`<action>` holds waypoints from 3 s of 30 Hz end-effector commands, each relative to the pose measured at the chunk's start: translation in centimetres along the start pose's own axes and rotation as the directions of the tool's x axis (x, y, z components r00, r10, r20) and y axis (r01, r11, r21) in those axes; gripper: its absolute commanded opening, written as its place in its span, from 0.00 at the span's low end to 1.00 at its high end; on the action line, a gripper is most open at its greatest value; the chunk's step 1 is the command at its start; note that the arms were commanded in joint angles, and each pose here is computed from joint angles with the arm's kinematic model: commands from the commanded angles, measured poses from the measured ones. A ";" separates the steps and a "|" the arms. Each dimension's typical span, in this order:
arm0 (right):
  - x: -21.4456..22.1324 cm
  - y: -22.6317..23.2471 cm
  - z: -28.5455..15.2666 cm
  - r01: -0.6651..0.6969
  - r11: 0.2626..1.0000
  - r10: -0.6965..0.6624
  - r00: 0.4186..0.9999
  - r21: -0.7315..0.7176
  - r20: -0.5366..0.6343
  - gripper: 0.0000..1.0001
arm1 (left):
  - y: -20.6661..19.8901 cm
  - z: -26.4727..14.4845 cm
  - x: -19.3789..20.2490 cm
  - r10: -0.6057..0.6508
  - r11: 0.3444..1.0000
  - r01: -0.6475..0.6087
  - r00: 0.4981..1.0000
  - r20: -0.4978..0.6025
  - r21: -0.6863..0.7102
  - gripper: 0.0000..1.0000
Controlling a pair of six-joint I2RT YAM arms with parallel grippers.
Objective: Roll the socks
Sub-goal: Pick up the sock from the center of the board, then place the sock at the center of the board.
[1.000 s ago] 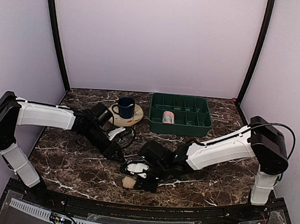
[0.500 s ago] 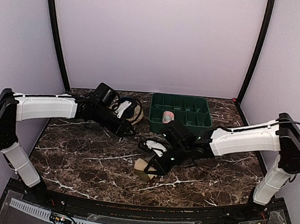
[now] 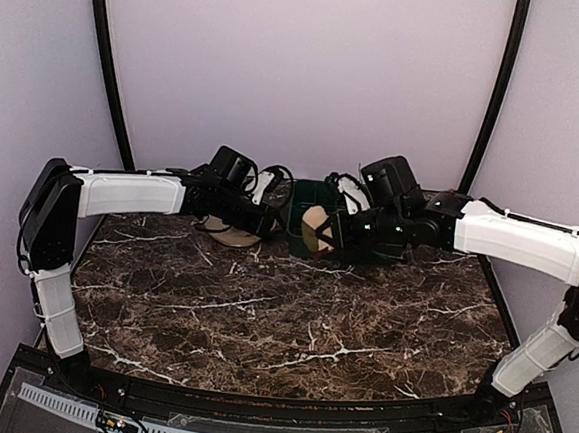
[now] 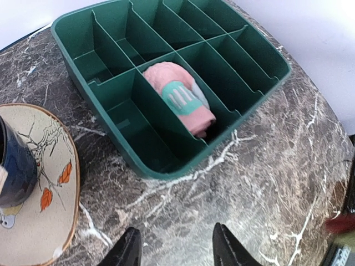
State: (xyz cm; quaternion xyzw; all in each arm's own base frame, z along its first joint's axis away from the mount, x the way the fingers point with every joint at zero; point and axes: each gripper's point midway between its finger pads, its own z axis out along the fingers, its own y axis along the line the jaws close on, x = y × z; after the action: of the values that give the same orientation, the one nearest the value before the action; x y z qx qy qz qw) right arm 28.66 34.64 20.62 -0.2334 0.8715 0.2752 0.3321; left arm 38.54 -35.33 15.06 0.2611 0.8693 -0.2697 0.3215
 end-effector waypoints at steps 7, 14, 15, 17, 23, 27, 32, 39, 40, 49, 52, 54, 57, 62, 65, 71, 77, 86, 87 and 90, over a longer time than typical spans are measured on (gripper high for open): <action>-6.7 -8.0 0.9 -0.072 0.939 0.028 0.990 0.336 0.136 0.00 | 1.7 2.4 -3.0 -0.058 0.996 0.063 0.994 0.091 -0.055 0.49; -8.0 -12.5 2.5 -0.067 0.862 0.001 0.991 0.503 0.130 0.00 | 2.4 3.6 -3.4 -0.069 0.994 0.078 0.991 0.116 -0.076 0.49; -8.2 -13.0 2.6 -0.068 0.854 -0.001 0.991 0.516 0.131 0.00 | 2.4 3.7 -3.5 -0.067 0.994 0.077 0.991 0.119 -0.075 0.49; -8.2 -13.9 3.3 -0.057 0.837 -0.005 0.994 0.545 0.111 0.00 | 2.5 4.1 -3.5 -0.067 0.994 0.076 0.991 0.116 -0.078 0.49; -8.3 -15.7 4.2 -0.018 0.786 -0.018 0.998 0.618 0.052 0.00 | 3.0 4.8 -3.5 -0.058 0.993 0.068 0.992 0.109 -0.095 0.49; -7.8 -16.9 4.7 -0.005 0.757 -0.010 1.000 0.653 0.018 0.00 | 3.2 5.3 -3.5 -0.054 0.993 0.065 0.992 0.111 -0.097 0.50; -7.2 -18.2 5.6 -0.002 0.733 0.006 1.000 0.681 -0.003 0.00 | 3.4 6.1 -3.5 -0.041 0.993 0.052 0.994 0.105 -0.105 0.50; -5.9 -19.7 7.2 0.001 0.716 0.039 0.998 0.698 -0.042 0.00 | 3.5 7.3 -2.8 -0.012 0.993 0.020 0.997 0.076 -0.113 0.48; -5.6 -19.9 7.5 0.003 0.717 0.046 0.998 0.697 -0.051 0.00 | 3.4 7.5 -2.7 -0.007 0.994 0.015 0.997 0.071 -0.113 0.47; -3.3 -20.8 9.8 0.002 0.738 0.104 0.988 0.674 -0.117 0.00 | 3.4 8.1 -1.6 0.014 0.994 -0.010 0.999 0.038 -0.111 0.43; -2.8 -21.0 10.1 -0.004 0.742 0.125 0.983 0.670 -0.133 0.00 | 3.1 8.3 -1.1 0.021 0.994 -0.018 0.999 0.024 -0.109 0.42; -2.4 -21.1 10.3 -0.010 0.748 0.142 0.979 0.664 -0.145 0.00 | 3.1 8.3 -0.8 0.025 0.994 -0.023 1.000 0.017 -0.108 0.41; -1.7 -21.4 10.6 -0.014 0.751 0.169 0.971 0.660 -0.171 0.00 | 2.9 8.4 -0.4 0.031 0.994 -0.030 1.000 0.007 -0.106 0.41; -1.3 -22.0 11.0 -0.039 0.754 0.215 0.958 0.656 -0.191 0.00 | 2.6 8.5 -0.3 0.030 0.995 -0.029 1.000 0.006 -0.098 0.40; -1.1 -22.4 11.2 -0.056 0.754 0.242 0.950 0.655 -0.197 0.00 | 2.3 8.5 -0.5 0.031 0.995 -0.030 0.999 0.013 -0.091 0.40; -0.6 -22.6 12.2 -0.098 0.762 0.292 0.934 0.640 -0.205 0.00 | 1.9 8.1 -1.2 0.041 0.995 -0.038 0.999 0.034 -0.089 0.40; 0.3 -22.6 13.3 -0.144 0.768 0.347 0.912 0.625 -0.217 0.00 | 1.4 7.6 -1.9 0.051 0.995 -0.046 0.997 0.050 -0.086 0.40; 1.5 -22.8 13.2 -0.180 0.762 0.415 0.873 0.622 -0.257 0.00 | 0.4 7.0 -2.5 0.073 0.995 -0.068 0.995 0.063 -0.073 0.40; 1.6 -22.9 13.1 -0.182 0.759 0.422 0.869 0.626 -0.258 0.00 | 0.2 7.0 -2.6 0.075 0.995 -0.070 0.995 0.065 -0.073 0.40; 1.5 -23.2 13.0 -0.190 0.754 0.434 0.863 0.628 -0.260 0.00 | 0.0 6.9 -2.6 0.078 0.995 -0.074 0.995 0.066 -0.070 0.40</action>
State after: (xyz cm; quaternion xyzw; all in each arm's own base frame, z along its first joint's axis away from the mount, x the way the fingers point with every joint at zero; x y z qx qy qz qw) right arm 47.10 26.33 4.82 -0.0354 0.9832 -0.0029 0.1790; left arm 44.50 -39.38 9.81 0.2495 0.8708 -0.2246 0.3593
